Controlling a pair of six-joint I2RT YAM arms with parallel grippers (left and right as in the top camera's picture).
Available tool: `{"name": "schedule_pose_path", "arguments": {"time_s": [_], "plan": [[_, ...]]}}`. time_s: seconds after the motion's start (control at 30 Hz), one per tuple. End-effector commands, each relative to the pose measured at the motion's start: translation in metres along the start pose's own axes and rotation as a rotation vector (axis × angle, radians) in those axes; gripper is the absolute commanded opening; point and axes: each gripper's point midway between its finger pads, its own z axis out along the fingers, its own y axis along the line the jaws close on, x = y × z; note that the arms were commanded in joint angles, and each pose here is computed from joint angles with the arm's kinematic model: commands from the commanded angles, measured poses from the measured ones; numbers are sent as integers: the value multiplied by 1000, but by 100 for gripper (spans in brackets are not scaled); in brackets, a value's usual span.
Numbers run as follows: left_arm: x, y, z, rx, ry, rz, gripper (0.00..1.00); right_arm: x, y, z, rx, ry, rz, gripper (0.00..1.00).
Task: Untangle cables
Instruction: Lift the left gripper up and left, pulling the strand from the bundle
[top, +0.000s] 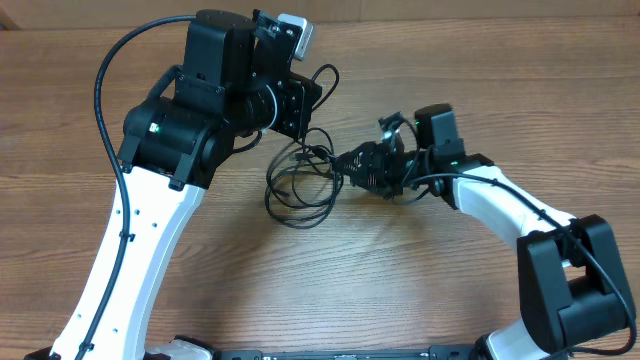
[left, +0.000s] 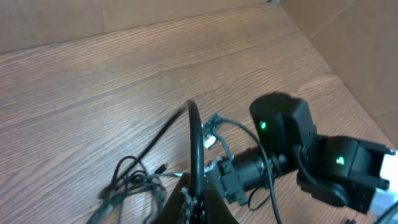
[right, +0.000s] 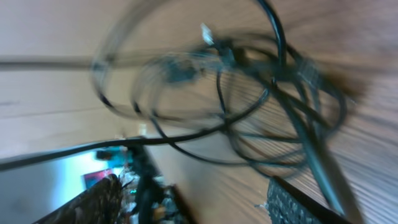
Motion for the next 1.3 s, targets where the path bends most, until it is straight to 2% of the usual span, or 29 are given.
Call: {"name": "schedule_pose_path", "arguments": {"time_s": [0.0,0.17,0.33,0.57,0.83,1.0,1.27], "plan": [[-9,-1,-5,-16,-30,26,4,-14,-25,0,210,-127,-34,75],[-22,-4,-7,-7,-80,4,4,-10,-30,8,278,-144,-45,76],[-51,-15,-25,17,-193,4,4,-13,-39,9,353,-191,-21,77],[-96,-42,-78,55,-399,82,4,-13,-50,7,415,-214,1,80],[-140,-78,-166,94,-710,174,4,-13,-51,6,419,-216,10,80],[-160,-64,-233,-81,-942,130,4,-13,-52,6,420,-215,10,81],[-148,4,-301,-527,-1111,-104,4,-13,-53,6,428,-219,12,81]]}}
